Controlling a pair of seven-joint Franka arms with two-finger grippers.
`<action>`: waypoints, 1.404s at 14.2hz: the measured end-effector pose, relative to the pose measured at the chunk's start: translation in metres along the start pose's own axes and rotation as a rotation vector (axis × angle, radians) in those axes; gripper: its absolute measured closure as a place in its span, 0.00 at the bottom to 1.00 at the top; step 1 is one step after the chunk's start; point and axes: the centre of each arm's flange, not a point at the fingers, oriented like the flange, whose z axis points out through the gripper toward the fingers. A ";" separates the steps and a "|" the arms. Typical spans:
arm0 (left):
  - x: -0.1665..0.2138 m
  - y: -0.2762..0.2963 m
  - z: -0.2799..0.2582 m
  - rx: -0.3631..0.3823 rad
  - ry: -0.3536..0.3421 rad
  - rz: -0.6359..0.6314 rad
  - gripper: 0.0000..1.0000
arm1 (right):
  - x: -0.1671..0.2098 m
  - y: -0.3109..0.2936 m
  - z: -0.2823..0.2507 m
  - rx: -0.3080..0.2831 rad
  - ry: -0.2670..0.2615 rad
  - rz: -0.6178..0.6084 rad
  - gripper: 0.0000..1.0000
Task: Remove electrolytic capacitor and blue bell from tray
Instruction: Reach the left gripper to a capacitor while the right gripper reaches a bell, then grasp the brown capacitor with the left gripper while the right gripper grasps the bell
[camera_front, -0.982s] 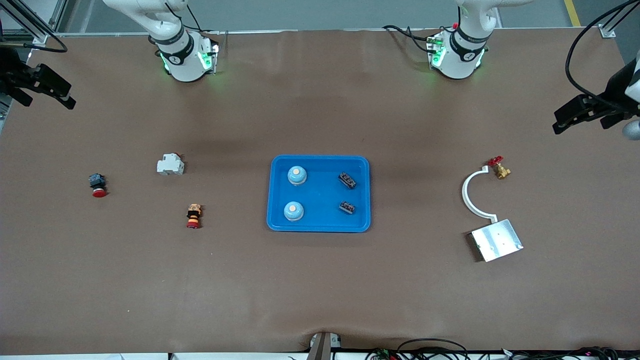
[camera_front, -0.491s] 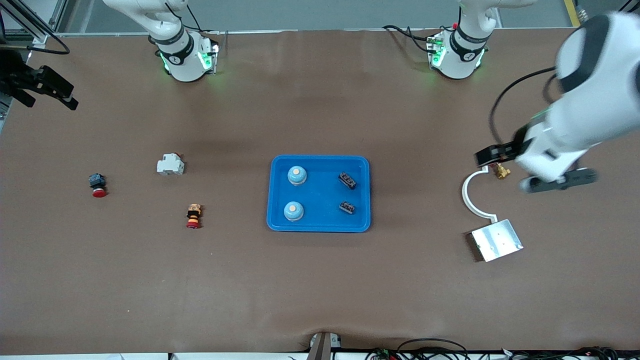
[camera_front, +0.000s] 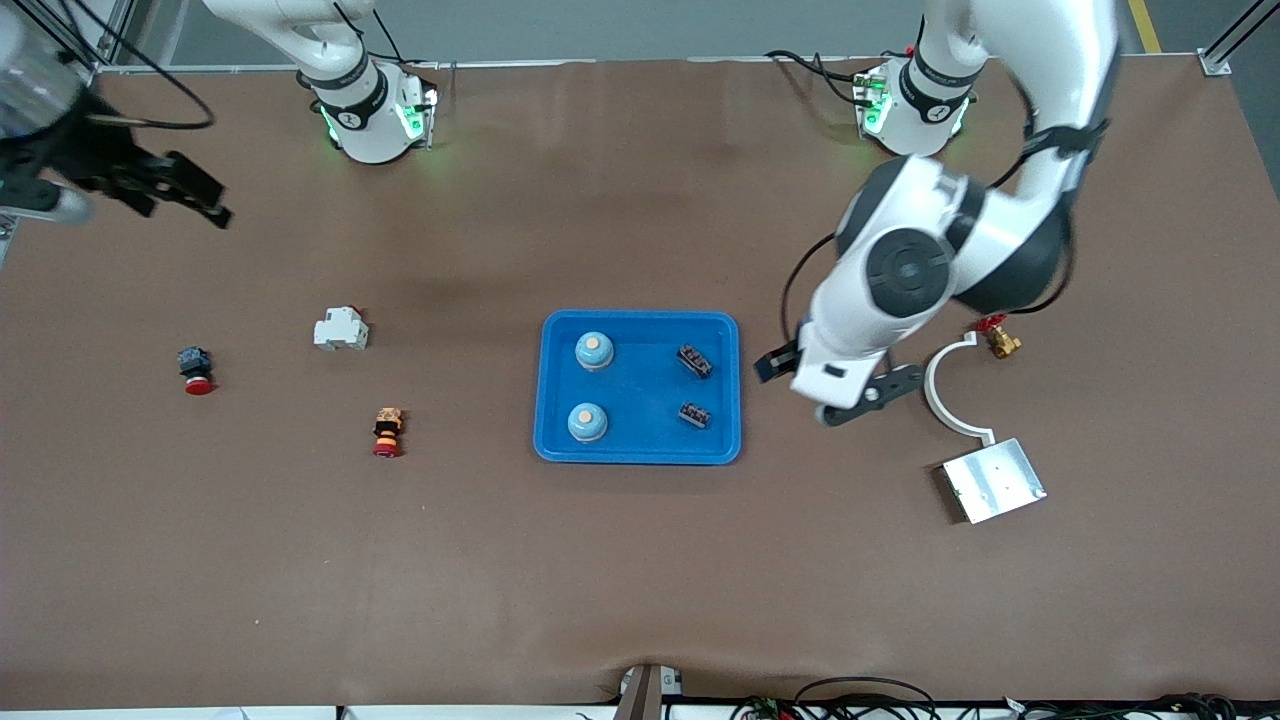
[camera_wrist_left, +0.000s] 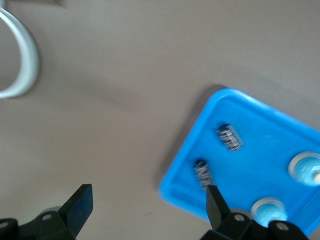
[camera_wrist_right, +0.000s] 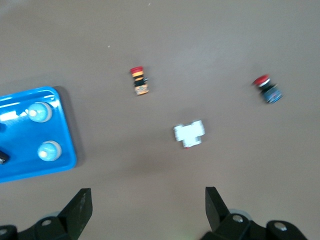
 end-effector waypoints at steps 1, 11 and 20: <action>-0.006 0.015 0.022 -0.010 0.002 -0.046 0.00 | -0.010 -0.026 0.012 0.002 0.002 0.037 0.00; -0.089 0.053 0.177 -0.029 0.038 -0.318 0.19 | -0.061 -0.187 0.187 0.026 0.005 0.311 0.00; -0.089 0.042 0.218 -0.052 0.038 -0.396 0.41 | -0.038 -0.292 0.301 0.029 -0.001 0.469 0.00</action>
